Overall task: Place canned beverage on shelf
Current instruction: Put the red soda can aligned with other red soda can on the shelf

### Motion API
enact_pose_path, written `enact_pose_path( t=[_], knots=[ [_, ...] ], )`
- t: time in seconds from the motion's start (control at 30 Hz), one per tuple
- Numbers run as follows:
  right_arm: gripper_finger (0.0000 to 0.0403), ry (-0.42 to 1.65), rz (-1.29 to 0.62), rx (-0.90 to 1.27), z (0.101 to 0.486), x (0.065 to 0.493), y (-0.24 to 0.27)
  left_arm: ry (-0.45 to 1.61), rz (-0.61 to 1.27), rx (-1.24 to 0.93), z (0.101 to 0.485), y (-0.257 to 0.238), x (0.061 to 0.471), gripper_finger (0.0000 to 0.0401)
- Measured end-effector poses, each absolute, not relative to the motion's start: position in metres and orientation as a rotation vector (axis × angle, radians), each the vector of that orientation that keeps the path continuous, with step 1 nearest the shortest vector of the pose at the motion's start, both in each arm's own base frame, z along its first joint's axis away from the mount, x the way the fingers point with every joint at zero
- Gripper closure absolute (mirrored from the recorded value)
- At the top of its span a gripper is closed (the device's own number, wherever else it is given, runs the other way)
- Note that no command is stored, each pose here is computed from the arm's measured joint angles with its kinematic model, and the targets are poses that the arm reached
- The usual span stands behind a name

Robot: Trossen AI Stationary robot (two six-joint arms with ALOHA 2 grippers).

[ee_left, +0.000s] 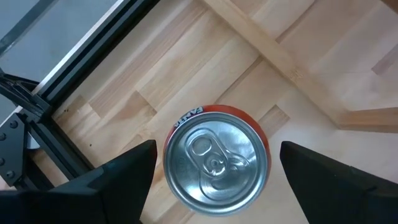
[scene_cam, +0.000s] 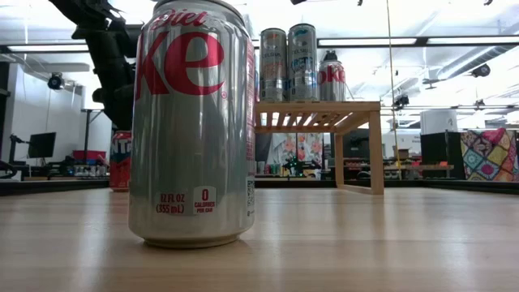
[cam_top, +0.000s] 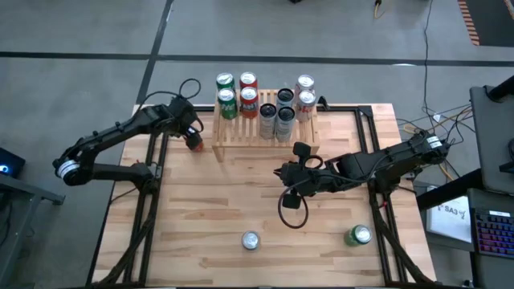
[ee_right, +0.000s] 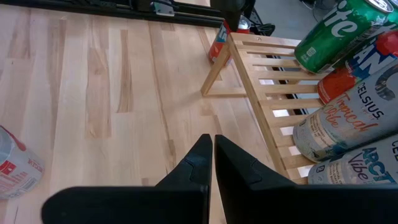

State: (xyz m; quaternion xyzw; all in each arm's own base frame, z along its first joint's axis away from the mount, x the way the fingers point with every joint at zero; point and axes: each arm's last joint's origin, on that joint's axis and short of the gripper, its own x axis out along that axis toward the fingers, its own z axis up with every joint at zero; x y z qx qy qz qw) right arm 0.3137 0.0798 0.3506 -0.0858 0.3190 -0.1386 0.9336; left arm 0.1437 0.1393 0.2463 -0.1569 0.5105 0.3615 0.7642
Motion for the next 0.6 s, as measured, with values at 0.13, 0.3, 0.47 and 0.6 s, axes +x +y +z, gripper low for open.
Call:
enact_pose_path(
  t=[0.13, 0.3, 0.47, 0.6],
  knots=[
    [0.0394, 0.652, -0.284, -0.176, 0.351, 0.314, 0.080, 1.146, 0.788, -0.350, 0.239, 0.143, 0.148, 0.0076],
    [0.0394, 0.652, -0.284, -0.176, 0.351, 0.314, 0.080, 1.221, 0.775, -0.371, 0.225, 0.150, 0.155, 0.0076],
    [0.0394, 0.652, -0.284, -0.176, 0.351, 0.314, 0.080, 1.266, 0.766, -0.385, 0.215, 0.156, 0.161, 0.0077],
    [0.0394, 0.652, -0.283, -0.176, 0.351, 0.314, 0.080, 1.264, 0.766, -0.385, 0.215, 0.155, 0.160, 0.0089]
  ],
)
